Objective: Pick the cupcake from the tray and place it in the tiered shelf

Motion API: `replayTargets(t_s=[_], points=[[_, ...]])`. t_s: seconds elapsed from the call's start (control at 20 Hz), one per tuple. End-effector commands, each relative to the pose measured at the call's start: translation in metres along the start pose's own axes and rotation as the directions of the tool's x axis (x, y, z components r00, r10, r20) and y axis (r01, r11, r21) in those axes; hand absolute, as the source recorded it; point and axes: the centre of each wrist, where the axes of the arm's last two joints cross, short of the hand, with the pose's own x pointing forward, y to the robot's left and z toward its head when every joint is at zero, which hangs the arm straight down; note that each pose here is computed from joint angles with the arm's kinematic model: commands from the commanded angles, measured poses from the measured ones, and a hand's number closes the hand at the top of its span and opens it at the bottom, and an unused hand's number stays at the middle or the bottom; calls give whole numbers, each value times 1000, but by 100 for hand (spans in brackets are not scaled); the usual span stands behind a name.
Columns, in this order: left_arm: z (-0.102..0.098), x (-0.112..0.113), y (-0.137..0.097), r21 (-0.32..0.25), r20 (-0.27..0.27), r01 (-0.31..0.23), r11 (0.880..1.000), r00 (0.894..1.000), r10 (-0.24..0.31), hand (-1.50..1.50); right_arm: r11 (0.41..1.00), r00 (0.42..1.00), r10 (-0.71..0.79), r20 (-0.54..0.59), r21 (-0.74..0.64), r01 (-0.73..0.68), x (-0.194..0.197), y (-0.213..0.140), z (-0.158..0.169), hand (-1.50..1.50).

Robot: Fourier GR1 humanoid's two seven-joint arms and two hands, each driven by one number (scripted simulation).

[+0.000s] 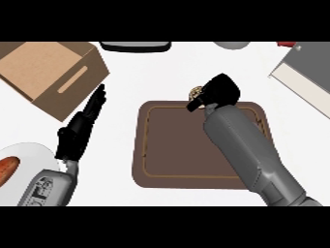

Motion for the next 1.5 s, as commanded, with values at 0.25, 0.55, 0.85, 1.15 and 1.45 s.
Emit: replayTargets(t_s=[0.25,0.55,0.85,1.15,1.45], points=[[-2,3,4,4,-2,-8,1000,1000,8,0,912,939,-344,5,-237,335,40,-46,-19,150],[4,-1,-10,23,-11,-2,1000,1000,3,0,840,916,-387,107,-367,399,73,-66,-3,150],[-1,-6,13,35,-47,8,999,999,-6,0,799,943,-327,66,-513,313,105,-116,2,150],[3,-3,10,29,-23,-5,1000,1000,6,0,709,946,-318,63,-647,282,111,-158,-7,150],[12,-15,7,32,-37,3,999,999,-1,0,627,964,-265,14,-758,183,121,-208,-9,150]])
